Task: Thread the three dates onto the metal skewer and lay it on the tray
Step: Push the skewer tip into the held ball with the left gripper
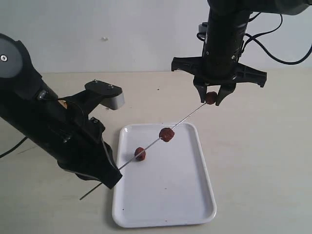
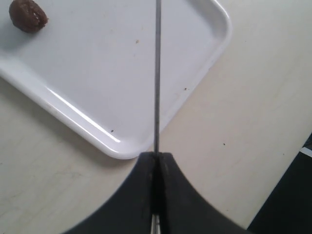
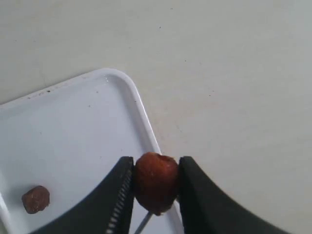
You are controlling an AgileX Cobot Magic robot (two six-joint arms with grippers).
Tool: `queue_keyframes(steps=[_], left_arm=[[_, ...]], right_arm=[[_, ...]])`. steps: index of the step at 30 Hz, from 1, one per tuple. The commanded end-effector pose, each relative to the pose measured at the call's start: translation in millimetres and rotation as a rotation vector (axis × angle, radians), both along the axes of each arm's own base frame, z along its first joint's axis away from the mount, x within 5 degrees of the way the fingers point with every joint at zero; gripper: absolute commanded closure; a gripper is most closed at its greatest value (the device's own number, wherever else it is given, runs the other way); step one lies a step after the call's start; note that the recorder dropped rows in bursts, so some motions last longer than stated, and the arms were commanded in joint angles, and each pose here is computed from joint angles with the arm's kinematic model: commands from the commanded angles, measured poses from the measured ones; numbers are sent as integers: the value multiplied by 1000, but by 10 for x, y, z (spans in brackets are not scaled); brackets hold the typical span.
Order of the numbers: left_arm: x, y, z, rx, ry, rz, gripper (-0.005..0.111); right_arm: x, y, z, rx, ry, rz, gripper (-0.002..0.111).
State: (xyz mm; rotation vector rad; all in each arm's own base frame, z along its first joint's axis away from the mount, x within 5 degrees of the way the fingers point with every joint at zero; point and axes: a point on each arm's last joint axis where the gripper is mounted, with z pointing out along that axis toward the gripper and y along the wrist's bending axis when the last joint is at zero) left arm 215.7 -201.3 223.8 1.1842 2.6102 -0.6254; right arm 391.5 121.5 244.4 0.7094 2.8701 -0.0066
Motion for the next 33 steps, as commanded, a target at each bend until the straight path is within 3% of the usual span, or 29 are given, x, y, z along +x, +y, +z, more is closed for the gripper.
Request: queue_keyframes(steps=[1,8,22,33], left_arm=[[87,-69,35,-12,10,2,107],[199,-176,73,-28,27,-2,107],[144,-161,57,-2,90,-35,107],[134,-163,59,-4,101,-39,107]], right_arm=[[-11,29,15,9,-10,12,77],[-56,192,18,5,-24,55,77],[-26,103,45,-119,-66,65,77],[-71,65,260,-177,-144,91,77]])
